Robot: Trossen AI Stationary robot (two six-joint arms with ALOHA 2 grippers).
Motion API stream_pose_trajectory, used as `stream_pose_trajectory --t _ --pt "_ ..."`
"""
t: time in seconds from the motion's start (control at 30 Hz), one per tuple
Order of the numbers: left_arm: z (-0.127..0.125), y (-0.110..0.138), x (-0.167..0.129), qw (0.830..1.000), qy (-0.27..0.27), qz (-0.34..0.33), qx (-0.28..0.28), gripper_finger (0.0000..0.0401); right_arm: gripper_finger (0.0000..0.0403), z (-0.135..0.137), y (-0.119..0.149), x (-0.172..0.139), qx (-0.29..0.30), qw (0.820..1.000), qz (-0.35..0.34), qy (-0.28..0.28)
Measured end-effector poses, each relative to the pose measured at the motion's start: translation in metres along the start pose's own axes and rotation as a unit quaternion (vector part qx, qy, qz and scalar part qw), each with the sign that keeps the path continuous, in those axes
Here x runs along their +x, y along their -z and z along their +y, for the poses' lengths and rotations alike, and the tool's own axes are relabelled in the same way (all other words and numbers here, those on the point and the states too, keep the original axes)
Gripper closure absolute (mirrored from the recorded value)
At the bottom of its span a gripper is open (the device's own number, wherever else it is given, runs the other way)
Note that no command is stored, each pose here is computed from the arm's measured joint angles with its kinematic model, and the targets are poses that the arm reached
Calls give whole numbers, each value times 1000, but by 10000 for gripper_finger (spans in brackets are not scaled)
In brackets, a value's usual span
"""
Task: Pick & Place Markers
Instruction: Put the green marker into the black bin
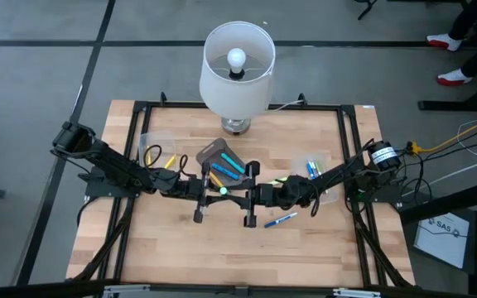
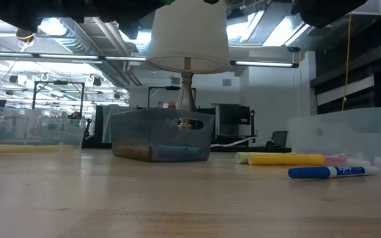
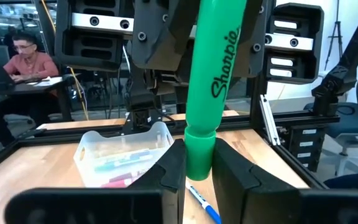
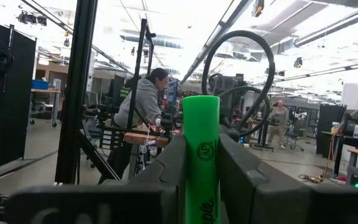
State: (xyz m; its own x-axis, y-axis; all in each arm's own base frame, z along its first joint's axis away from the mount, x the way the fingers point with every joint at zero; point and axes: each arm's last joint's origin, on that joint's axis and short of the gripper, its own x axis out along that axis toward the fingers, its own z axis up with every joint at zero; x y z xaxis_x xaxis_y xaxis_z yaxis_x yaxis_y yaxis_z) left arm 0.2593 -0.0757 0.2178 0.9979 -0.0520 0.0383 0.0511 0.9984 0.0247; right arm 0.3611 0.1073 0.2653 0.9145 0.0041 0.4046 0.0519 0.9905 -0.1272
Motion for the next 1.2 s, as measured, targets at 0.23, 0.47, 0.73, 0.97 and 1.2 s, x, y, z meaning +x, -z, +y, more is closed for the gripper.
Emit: stream_pose_trajectory --t 0.23,0.47,0.73,0.97,1.2 --pt "0 -1 0 1000 -3 -5 -3 354 335 0 0 0 0 1000 -1 0" --pt "0 -2 0 1000 -6 -15 -2 354 335 0 2 0 5 1000 11 1" --pt "2 -5 -2 1000 -11 -18 -3 354 335 1 5 0 14 999 40 8" --pt "2 -4 -3 1000 -30 -5 0 354 335 6 11 -2 6 996 80 26" --pt "3 -5 -4 1000 -30 -9 -1 349 335 6 13 -2 4 996 85 25"
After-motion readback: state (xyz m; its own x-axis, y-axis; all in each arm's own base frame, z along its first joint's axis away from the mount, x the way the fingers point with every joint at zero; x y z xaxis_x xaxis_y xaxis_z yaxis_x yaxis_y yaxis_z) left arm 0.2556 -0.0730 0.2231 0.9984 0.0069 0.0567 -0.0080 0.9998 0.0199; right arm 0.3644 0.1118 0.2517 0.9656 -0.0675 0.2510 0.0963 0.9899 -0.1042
